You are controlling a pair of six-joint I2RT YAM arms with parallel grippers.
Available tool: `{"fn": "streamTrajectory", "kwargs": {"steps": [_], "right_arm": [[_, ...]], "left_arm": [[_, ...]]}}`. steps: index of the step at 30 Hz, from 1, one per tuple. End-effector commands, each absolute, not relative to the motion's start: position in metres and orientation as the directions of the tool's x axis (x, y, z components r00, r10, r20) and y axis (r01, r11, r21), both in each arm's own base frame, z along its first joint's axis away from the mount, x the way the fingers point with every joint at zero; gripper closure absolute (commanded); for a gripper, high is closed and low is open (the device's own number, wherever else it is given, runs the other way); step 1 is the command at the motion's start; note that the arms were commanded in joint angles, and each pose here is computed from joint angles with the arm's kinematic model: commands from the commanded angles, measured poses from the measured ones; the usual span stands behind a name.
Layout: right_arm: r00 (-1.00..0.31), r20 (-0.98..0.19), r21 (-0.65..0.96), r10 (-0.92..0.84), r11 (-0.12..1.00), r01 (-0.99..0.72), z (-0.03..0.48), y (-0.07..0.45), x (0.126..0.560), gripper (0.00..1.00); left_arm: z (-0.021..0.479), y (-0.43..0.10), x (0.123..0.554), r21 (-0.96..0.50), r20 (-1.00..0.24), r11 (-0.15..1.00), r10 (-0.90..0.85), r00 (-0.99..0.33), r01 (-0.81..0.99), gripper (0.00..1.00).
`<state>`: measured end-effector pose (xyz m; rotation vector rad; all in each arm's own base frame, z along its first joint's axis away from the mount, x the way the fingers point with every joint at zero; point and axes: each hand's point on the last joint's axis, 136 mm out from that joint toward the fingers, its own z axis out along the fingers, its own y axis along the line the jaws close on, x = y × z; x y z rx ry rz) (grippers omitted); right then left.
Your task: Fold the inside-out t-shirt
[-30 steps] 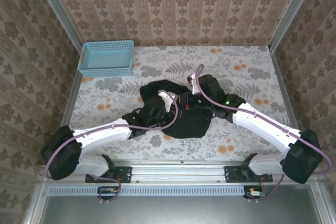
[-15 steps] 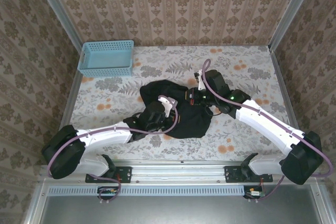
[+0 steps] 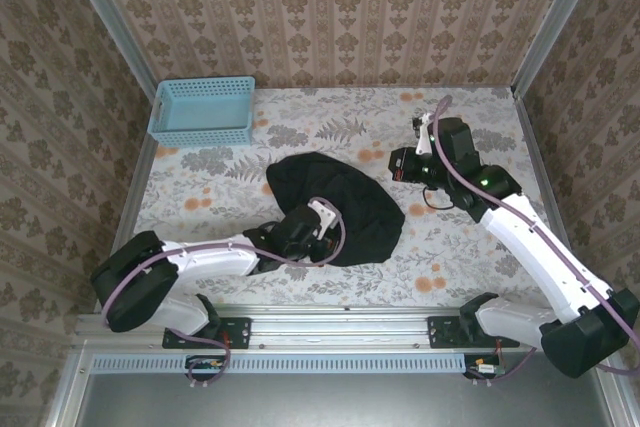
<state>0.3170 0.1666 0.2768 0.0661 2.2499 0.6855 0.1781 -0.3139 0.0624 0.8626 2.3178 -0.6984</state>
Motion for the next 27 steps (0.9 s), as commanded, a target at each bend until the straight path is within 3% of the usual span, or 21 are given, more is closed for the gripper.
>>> {"fn": "streamTrajectory", "kwargs": {"steps": [1,4,12,20,22,24,27], "right_arm": [[-0.682,-0.689,0.482,0.244,0.857,-0.180,0.288,0.169,0.324,1.00],[-0.713,-0.665,0.513,0.222,0.830,-0.219,0.278,0.184,0.325,1.00],[-0.798,-0.600,0.535,0.065,0.774,-0.339,0.191,0.236,0.274,0.62],[-0.830,-0.554,0.529,0.069,0.799,-0.287,0.147,0.233,0.254,0.38],[-0.842,-0.534,0.547,0.072,0.789,-0.279,0.141,0.237,0.253,0.38],[-0.850,-0.523,0.565,0.069,0.774,-0.285,0.139,0.244,0.252,0.45],[-0.848,-0.527,0.574,0.052,0.758,-0.310,0.147,0.253,0.254,0.70]], "left_arm": [[0.062,-0.321,0.158,-0.204,-0.636,0.586,0.530,-0.561,0.784,1.00],[0.073,-0.326,0.158,-0.238,-0.677,0.587,0.472,-0.565,0.774,1.00],[0.083,-0.317,0.171,-0.296,-0.724,0.630,0.342,-0.599,0.718,0.97],[0.088,-0.319,0.175,-0.296,-0.732,0.627,0.336,-0.593,0.721,0.97],[0.089,-0.320,0.176,-0.297,-0.733,0.628,0.334,-0.593,0.720,0.97],[0.089,-0.321,0.176,-0.298,-0.733,0.625,0.334,-0.592,0.721,0.97],[0.089,-0.322,0.176,-0.300,-0.730,0.622,0.338,-0.594,0.723,0.95]]}}
